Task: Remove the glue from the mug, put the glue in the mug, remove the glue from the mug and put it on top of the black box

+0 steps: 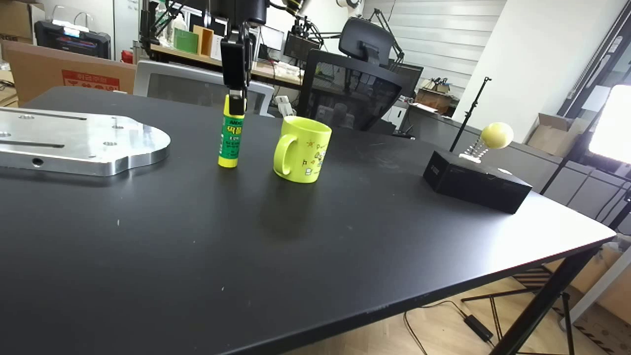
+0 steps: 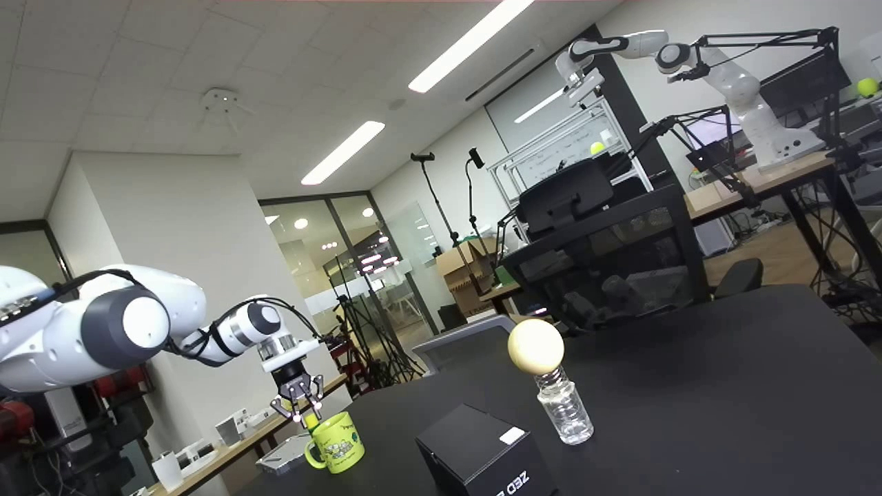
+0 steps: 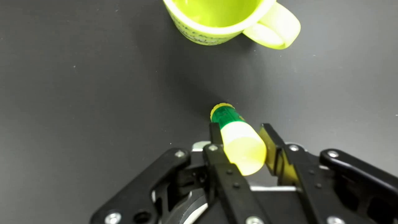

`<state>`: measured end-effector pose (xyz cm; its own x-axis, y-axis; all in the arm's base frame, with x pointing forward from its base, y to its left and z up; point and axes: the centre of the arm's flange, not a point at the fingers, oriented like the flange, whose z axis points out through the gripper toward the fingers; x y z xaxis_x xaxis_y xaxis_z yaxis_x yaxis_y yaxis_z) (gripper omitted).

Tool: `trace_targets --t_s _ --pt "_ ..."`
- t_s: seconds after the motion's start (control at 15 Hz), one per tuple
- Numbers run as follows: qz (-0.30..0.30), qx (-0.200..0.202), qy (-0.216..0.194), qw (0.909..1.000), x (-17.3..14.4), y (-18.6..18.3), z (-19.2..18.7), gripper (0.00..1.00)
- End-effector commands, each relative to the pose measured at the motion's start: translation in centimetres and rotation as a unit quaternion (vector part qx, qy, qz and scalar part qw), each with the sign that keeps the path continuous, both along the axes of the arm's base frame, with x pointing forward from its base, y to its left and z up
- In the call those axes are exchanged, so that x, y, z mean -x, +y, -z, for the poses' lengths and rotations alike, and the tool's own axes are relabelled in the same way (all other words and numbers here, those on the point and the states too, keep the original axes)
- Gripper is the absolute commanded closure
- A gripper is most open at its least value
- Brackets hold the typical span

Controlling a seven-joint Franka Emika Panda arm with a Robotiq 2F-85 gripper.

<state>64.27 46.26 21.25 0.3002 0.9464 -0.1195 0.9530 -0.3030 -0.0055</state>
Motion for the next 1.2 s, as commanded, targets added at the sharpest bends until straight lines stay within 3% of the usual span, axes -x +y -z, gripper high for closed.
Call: trace_targets --t_s 0.0,0.33,0.6,0.87,1.13 --pt "0.005 -0.005 -0.005 1.0000 -1.2 0.8 -1.4 0.34" --pt "0.010 -0.014 -0.028 0.9995 -0.2 0.8 -5.3 0.02" --pt "0.014 -0.024 -0.056 0.9981 1.1 1.2 -9.5 0.00" --pt "0.113 -0.035 -0.080 0.9898 1.9 1.5 -13.6 0.00" --pt "0.208 -0.038 -0.092 0.9730 2.4 0.7 -15.8 0.00"
